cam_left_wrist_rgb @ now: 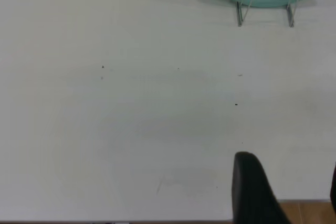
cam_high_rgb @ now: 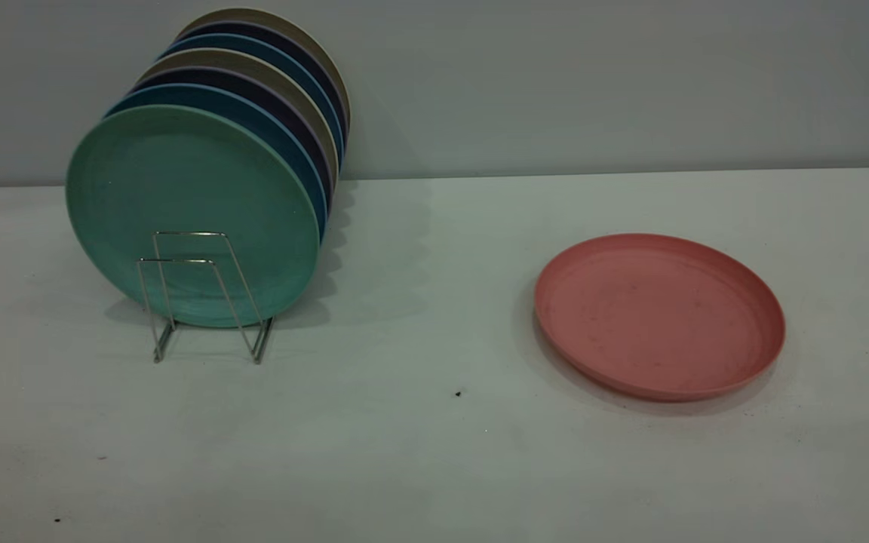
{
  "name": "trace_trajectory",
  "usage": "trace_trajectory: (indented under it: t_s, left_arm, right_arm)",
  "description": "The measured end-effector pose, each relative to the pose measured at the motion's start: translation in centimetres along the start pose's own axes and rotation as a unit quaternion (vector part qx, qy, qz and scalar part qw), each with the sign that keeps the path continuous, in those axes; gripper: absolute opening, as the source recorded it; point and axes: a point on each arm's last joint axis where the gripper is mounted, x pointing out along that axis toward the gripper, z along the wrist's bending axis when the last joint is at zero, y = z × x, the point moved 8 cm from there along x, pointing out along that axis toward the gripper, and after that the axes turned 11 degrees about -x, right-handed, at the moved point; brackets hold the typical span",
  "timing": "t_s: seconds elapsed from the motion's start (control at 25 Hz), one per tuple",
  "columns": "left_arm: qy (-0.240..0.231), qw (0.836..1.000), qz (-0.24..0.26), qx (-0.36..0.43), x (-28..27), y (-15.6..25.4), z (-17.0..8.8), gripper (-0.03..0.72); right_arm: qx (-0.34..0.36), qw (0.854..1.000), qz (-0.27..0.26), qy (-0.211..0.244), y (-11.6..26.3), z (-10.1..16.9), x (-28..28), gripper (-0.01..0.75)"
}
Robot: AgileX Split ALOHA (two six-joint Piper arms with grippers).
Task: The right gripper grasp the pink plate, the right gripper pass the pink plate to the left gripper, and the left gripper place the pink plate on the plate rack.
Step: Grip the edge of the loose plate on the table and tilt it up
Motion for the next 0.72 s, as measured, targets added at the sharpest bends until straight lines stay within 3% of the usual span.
trace_trajectory:
  t_s: [0.4, 0.72]
  left_arm:
    - [-0.015, 1.0, -0.022, 0.0, -0.9, -1.7, 0.3, 0.391]
    - [-0.029, 0.997, 0.063, 0.02, 2.2, -8.6, -1.2, 0.449]
  right_arm:
    - [0.002, 1.0, 0.003, -0.003, -0.5, 0.0, 0.1, 0.36]
    - [0.02, 0.998, 0.05, -0.025, -6.3, -1.3, 4.8, 0.466]
